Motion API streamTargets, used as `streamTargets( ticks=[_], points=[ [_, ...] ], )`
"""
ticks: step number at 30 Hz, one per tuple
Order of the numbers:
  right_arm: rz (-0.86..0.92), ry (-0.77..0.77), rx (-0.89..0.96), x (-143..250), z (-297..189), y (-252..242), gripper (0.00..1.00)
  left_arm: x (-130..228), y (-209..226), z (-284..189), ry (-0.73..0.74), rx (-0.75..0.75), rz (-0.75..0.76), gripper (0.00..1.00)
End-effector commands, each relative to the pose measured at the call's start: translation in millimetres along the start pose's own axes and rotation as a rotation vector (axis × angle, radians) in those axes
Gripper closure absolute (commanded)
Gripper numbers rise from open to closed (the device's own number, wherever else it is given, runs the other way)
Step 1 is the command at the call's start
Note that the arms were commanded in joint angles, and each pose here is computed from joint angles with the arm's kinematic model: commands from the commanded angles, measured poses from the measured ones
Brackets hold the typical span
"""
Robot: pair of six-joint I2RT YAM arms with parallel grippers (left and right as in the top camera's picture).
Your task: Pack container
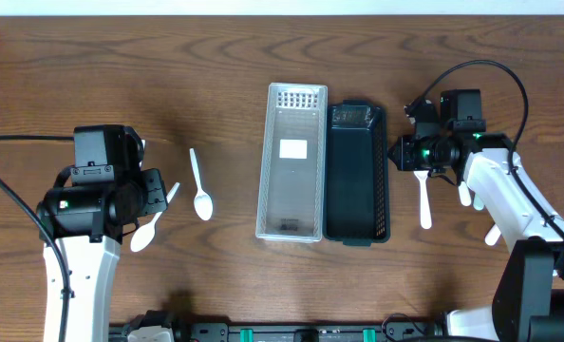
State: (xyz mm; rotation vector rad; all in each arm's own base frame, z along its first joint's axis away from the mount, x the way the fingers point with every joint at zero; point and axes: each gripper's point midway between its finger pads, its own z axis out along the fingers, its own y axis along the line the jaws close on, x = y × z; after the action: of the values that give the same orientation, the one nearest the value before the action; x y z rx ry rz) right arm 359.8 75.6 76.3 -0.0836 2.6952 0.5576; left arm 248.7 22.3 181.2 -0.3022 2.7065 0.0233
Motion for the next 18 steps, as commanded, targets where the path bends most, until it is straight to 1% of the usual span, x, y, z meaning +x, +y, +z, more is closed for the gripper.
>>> streamTargets(
  ticks=[1, 3, 5, 6, 8, 9, 10, 12, 13, 14, 15, 16, 18],
  points=[
    [-0.032, -0.02, -0.057, -8, -4, 10, 0.85, -4, 0, -3, -0.009, 0.001, -0.005, 0.55],
    [-0.04, -0.021, -0.052, -8, -4, 9, 0.85, -4, 0, -3, -0.009, 0.001, -0.005, 0.51],
    [-0.041, -0.021, -0.015, -8, -4, 2, 0.83, -3, 0, -3, -0.008, 0.0, -0.005, 0.5],
    [-0.038, -0.019, 0.016, -8, -4, -3, 0.79, -3, 0, -3, -0.008, 0.001, -0.005, 0.46],
    [-0.022, -0.024, 0.089, -8, -8, -15, 0.7, -3, 0, -3, -0.008, 0.001, -0.005, 0.33],
    [-0.005, -0.034, 0.138, -10, -12, -22, 0.66, -3, 0, -3, -0.008, 0.0, -0.005, 0.28],
    [0.008, -0.051, 0.196, -13, -19, -29, 0.65, -3, 0, -3, -0.008, 0.0, -0.005, 0.25],
    [0.015, -0.102, 0.321, -24, -41, -43, 0.57, -3, 0, -3, -0.008, 0.0, -0.005, 0.17],
    [0.012, -0.131, 0.375, -30, -54, -48, 0.44, -3, 0, -3, -0.008, 0.0, -0.005, 0.15],
    [0.008, -0.181, 0.451, -41, -74, -55, 0.21, -3, 0, -3, -0.008, 0.0, -0.005, 0.14],
    [0.003, -0.206, 0.484, -47, -84, -57, 0.18, -3, 0, -3, -0.008, 0.0, -0.005, 0.14],
    [-0.02, -0.227, 0.51, -54, -96, -58, 0.18, -3, 0, -3, -0.008, 0.0, -0.005, 0.14],
    [-0.046, -0.231, 0.527, -61, -112, -59, 0.23, -3, 0, -3, -0.008, 0.0, -0.005, 0.13]
  ],
)
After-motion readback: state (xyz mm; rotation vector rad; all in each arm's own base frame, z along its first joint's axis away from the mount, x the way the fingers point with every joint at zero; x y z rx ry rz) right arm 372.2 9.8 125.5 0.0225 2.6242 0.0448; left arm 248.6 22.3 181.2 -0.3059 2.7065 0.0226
